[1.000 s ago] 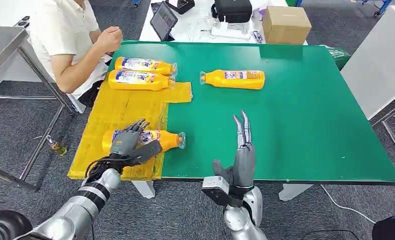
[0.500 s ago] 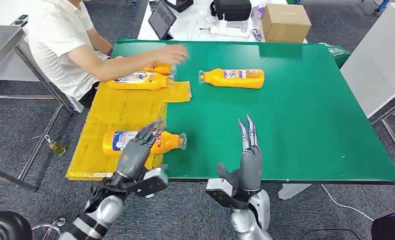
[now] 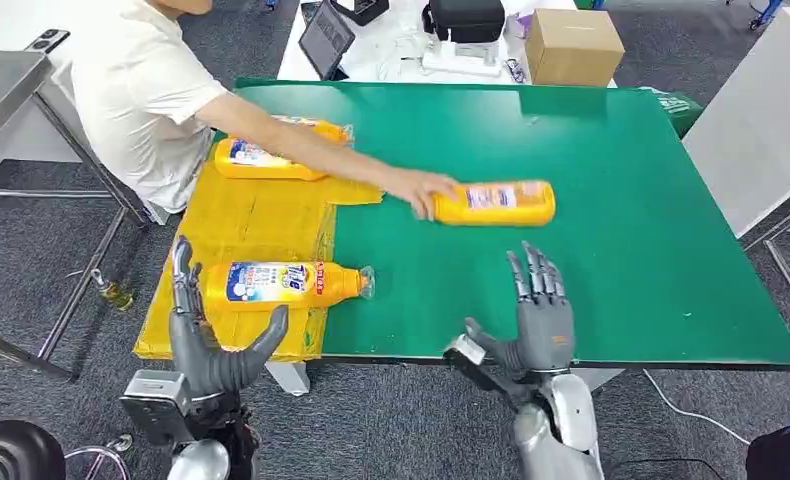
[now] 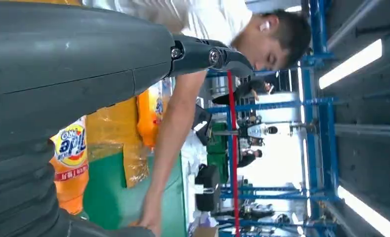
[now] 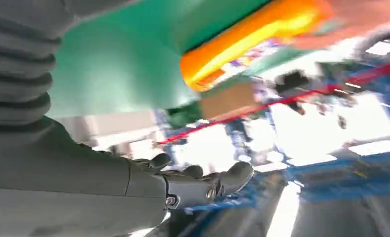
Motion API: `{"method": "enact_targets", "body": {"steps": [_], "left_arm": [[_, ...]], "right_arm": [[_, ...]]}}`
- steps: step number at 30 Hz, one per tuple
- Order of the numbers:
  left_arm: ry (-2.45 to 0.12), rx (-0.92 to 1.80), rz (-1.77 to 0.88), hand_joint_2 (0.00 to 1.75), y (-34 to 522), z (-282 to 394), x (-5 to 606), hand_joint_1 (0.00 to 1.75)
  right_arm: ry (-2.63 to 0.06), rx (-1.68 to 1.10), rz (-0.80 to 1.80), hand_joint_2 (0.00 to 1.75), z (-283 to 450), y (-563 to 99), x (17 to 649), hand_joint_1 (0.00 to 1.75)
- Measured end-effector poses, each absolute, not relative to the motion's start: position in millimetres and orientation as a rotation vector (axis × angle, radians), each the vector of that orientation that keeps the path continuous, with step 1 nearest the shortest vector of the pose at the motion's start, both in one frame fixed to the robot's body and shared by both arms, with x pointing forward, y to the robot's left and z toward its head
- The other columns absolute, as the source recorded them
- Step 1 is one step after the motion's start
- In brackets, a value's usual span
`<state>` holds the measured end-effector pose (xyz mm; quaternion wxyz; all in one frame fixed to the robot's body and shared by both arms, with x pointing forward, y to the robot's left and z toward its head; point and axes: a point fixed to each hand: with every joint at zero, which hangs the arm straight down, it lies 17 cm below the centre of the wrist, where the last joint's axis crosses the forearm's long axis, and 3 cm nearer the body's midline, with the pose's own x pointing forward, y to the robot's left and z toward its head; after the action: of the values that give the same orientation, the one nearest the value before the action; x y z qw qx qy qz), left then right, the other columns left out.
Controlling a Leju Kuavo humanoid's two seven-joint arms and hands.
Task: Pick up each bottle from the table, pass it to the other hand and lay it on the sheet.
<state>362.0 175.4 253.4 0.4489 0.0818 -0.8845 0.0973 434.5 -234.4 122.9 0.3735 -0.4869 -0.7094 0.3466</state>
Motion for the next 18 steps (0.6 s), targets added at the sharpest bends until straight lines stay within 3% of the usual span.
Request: {"method": "enact_targets", "body": {"steps": [18], "left_arm": [[-2.213,0.215,0.241,1.75,175.8,258.3,358.1,0.0]], "right_arm": [[-1.624,-1.279,0.962,1.75,90.3,-274.1,473.1,0.0]]}}
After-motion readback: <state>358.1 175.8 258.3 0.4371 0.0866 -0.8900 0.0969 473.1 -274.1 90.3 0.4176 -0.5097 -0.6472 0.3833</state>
